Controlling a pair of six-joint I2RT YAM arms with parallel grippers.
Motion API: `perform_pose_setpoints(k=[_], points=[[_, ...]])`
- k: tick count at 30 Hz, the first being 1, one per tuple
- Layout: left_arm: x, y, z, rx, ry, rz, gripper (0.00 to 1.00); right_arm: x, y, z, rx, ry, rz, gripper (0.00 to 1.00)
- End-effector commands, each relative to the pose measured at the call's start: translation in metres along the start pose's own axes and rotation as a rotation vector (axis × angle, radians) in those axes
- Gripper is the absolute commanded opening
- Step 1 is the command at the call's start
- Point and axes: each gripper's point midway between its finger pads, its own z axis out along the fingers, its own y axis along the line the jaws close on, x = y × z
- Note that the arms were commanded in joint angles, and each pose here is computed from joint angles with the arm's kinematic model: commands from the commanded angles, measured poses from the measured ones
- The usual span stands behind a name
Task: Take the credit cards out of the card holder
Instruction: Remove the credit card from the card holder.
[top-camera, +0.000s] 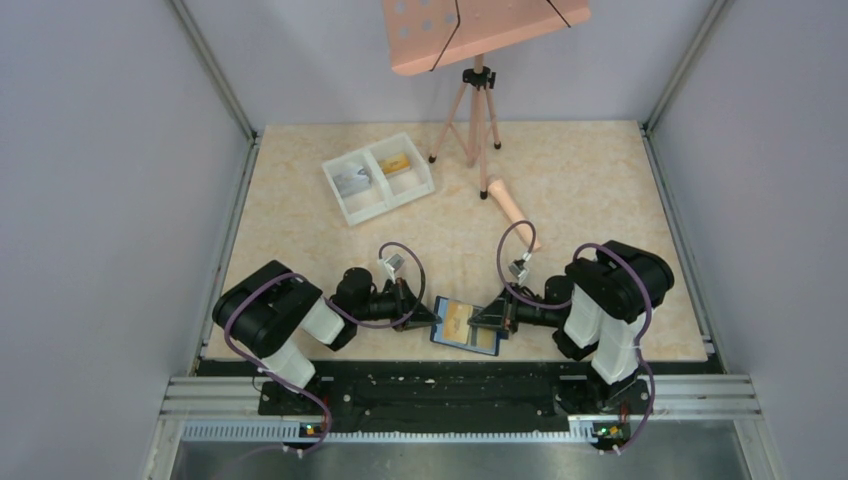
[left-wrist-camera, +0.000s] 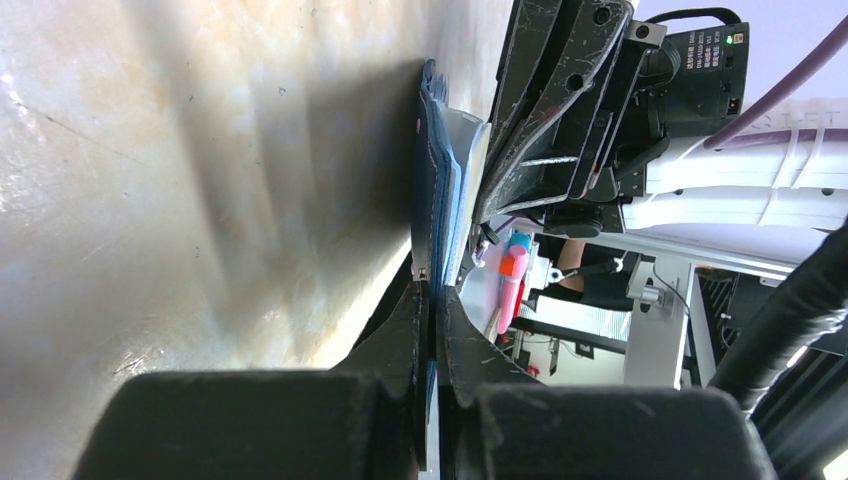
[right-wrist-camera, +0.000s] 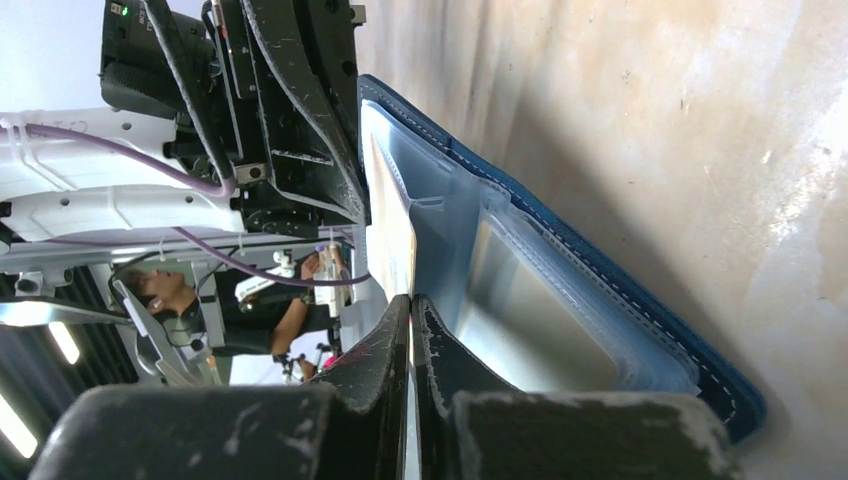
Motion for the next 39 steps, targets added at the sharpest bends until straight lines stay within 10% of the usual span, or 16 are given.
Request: perform_pose_setpoints(k=[1, 39], points=[[-0.005, -0.011, -0.003, 0.048, -0.03, 0.049, 0.0, -0.012, 0.036, -0.003, -0.151, -0.046, -0.161, 0.0], [-0.01, -0.005, -0.009, 0.038, -0.028, 0.06, 0.0, -0.019, 0.027, 0.012, -0.082, 0.014, -0.149, 0.0]])
